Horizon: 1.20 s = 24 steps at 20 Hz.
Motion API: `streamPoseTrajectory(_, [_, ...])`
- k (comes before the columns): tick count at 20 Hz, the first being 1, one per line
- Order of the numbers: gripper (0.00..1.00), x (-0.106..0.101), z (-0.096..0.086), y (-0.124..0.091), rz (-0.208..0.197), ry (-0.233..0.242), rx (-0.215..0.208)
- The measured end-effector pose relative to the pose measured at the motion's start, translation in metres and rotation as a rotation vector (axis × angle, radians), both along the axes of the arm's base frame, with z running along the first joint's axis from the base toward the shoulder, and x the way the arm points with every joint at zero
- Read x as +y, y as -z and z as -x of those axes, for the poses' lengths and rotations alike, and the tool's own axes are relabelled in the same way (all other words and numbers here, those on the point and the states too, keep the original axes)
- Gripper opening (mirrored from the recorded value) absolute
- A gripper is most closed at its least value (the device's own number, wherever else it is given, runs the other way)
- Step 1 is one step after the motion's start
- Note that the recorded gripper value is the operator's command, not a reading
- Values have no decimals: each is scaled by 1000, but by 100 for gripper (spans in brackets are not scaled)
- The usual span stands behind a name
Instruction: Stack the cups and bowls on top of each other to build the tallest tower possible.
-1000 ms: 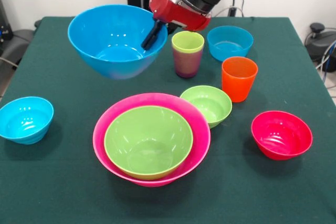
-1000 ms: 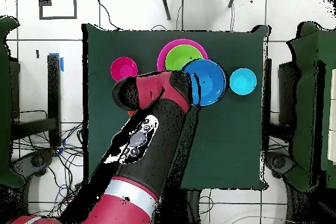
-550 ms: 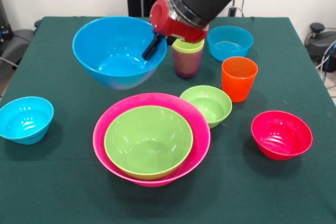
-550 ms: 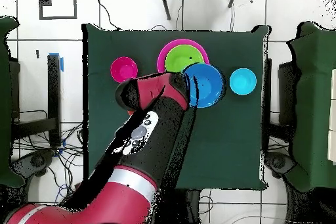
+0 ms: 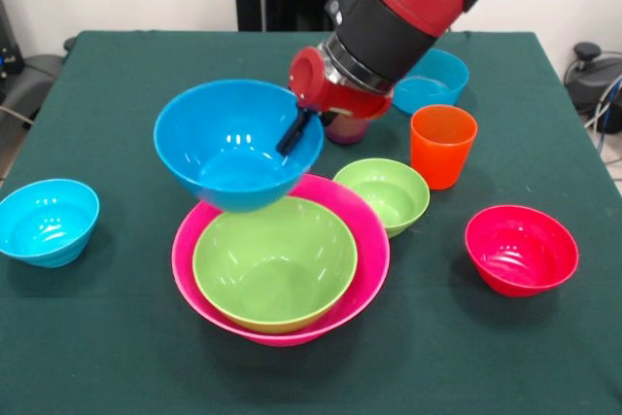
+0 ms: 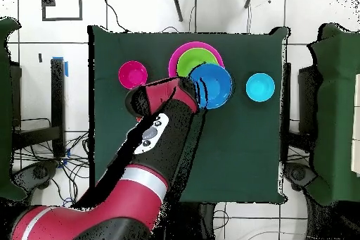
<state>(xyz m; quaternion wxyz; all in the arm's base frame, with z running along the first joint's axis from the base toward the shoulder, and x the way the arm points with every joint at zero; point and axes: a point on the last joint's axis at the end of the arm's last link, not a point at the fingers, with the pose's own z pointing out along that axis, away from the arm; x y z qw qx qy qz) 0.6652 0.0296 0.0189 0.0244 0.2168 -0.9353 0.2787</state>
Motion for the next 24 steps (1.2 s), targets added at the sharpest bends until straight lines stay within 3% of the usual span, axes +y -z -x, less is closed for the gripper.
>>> streamPoseTrajectory(5, [0,7,-5,9,-23,8,-11])
streamPoseTrajectory(16, [0,4,-14,2,-55,51,-38])
streamPoseTrajectory(24, [0,1,-26,-9,-71,39,-96])
